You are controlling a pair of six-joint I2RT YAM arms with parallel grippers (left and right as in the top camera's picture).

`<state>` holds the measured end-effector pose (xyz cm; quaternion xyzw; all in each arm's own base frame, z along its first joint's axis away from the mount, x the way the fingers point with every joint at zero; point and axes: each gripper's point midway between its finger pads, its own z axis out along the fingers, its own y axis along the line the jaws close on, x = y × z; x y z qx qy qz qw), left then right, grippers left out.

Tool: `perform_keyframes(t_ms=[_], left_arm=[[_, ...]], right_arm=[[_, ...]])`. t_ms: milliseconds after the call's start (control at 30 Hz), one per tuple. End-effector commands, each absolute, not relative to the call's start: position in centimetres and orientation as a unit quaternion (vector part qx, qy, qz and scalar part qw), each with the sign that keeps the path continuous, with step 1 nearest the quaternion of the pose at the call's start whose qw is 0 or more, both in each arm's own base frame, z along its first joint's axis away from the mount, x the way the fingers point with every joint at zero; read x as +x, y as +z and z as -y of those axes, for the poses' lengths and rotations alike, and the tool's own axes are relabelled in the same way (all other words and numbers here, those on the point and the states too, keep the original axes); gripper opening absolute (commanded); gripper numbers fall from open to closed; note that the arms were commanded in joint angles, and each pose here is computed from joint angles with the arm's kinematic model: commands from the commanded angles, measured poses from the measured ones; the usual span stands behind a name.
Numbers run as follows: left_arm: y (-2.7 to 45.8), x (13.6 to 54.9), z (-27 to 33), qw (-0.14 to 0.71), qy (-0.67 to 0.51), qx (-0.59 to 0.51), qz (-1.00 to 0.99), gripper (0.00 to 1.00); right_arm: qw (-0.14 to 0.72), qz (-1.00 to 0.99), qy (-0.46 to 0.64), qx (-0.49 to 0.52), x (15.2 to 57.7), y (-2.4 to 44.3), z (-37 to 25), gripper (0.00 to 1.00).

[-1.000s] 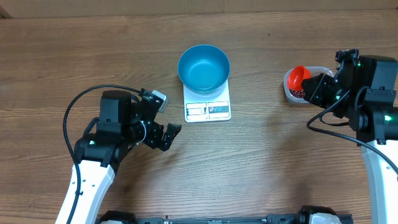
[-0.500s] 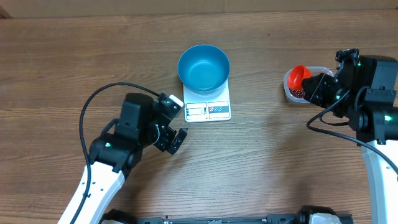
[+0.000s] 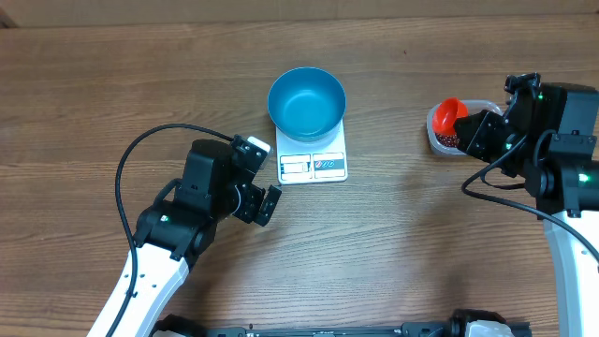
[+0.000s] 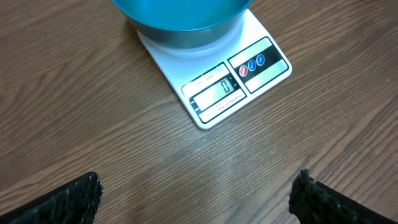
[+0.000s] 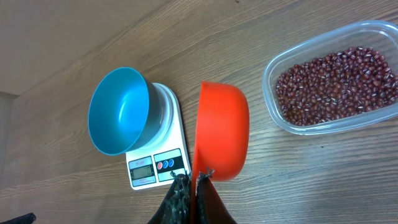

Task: Scoop item into bowl and weigh 150g on scale
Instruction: 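Withdraw the left gripper back from the scale, then lower the red scoop into the bean tub with the right gripper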

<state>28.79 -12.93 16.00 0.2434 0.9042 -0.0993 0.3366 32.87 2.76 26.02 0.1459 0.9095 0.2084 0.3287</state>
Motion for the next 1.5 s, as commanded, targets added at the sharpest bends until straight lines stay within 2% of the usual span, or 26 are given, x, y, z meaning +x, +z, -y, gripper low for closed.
perform_keyframes(t_ms=[0,200,967,1300,1467], left_arm=[[15.7,28.5,13.3,0.335,-0.103,0.266,-0.898,1.0],[15.8,28.2,13.9,0.336,-0.109,0.306,-0.884,0.99],[15.7,28.1,13.9,0.335,-0.109,0.307,-0.884,0.99],[15.7,28.1,13.9,0.334,-0.109,0.307,-0.884,1.0],[15.6,28.1,13.9,0.333,-0.109,0.307,-0.885,0.99]], right_arm=[[0.34,-0.907,0.205,0.143,33.1,26.7,-2.6,0.04],[0.339,-0.907,0.205,0.143,33.1,26.7,-2.6,0.04],[0.329,-0.91,0.202,0.155,33.0,27.2,-2.4,0.03],[0.234,-0.954,0.101,0.16,35.7,27.8,2.8,0.03],[0.186,-0.961,0.085,0.187,36.6,25.8,7.1,0.04]])
